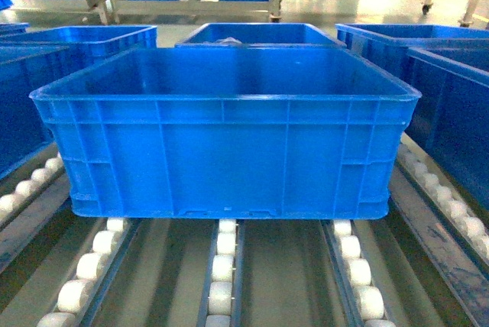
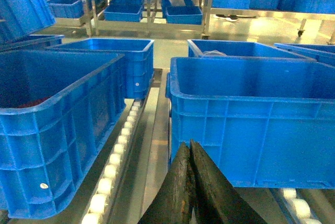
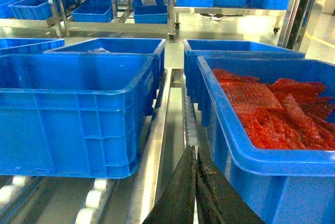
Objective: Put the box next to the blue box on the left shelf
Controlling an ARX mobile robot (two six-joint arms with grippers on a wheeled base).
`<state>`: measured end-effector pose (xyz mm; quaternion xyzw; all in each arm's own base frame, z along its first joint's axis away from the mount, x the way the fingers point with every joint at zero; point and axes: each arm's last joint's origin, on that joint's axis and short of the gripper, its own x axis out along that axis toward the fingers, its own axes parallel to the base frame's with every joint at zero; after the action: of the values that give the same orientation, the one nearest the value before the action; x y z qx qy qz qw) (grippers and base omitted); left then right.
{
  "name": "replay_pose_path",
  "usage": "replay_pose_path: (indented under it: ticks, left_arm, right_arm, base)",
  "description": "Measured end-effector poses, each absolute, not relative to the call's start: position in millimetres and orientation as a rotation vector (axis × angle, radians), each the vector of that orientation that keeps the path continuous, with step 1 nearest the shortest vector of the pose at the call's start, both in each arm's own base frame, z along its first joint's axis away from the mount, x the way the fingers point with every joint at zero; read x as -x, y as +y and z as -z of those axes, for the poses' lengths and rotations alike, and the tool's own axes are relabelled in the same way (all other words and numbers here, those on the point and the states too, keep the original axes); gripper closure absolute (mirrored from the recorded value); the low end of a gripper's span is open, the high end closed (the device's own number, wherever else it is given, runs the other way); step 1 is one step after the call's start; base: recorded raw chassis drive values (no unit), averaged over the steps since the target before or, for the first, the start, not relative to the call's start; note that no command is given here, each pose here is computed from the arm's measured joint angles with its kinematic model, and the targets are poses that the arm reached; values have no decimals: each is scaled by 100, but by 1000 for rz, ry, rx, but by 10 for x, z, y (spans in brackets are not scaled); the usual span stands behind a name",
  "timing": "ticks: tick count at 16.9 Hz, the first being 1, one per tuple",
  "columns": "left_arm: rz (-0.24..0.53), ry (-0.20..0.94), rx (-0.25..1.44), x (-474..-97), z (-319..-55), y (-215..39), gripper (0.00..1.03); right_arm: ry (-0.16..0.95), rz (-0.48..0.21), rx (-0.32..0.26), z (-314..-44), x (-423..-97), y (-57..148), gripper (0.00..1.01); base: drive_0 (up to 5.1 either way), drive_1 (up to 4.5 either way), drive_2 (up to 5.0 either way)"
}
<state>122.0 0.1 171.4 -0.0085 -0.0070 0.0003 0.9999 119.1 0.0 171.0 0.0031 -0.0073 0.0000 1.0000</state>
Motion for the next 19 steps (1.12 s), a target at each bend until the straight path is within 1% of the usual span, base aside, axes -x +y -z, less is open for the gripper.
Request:
replay_pose_path:
  ticks: [7, 8, 9, 10, 11, 14, 15, 17, 18, 19]
  left_arm:
    - [-1, -15, 17, -1099, -1713, 1, 101]
    - [-1, -15, 17, -1088, -1712, 1, 101]
    - [-3, -13, 17, -1076, -1709, 1, 101]
    - [0, 36, 17, -1014, -1652, 0, 101]
    - [-3, -7, 17, -973, -1682, 1, 101]
    - [-1, -1, 16, -974, -1677, 1, 101]
    - [-1, 1, 17, -974, -1675, 1, 101]
    - [-1, 1, 16, -974, -1675, 1, 76]
    - [-1, 1, 16, -974, -1675, 1, 64]
    - [-1, 1, 16, -974, -1675, 1, 49]
  right_arm:
    - [-14, 0, -6, -1705, -1086, 0, 99]
    - [-2, 0, -7, -1692, -1067, 0, 99]
    - [37, -1, -6, -1639, -997, 0, 99]
    - [-25, -1, -6, -1696, -971, 0, 99]
    - [2, 0, -6, -1666, -972, 0, 99]
    - [-4, 0, -6, -1672, -972, 0, 99]
    - [-4, 0, -5, -1672, -972, 0, 90]
    - [-3, 0, -5, -1671, -972, 0, 64]
    - [-3, 0, -5, -1671, -972, 0, 49]
    - [-3, 0, -5, -1671, -972, 0, 36]
  base:
    - [0, 0, 0]
    - [0, 0, 0]
    - [0, 0, 0]
    - [0, 0, 0]
    - [0, 0, 0]
    - [0, 0, 0]
    - [0, 0, 0]
    - [0, 0, 0]
    - [0, 0, 0]
    - [0, 0, 0]
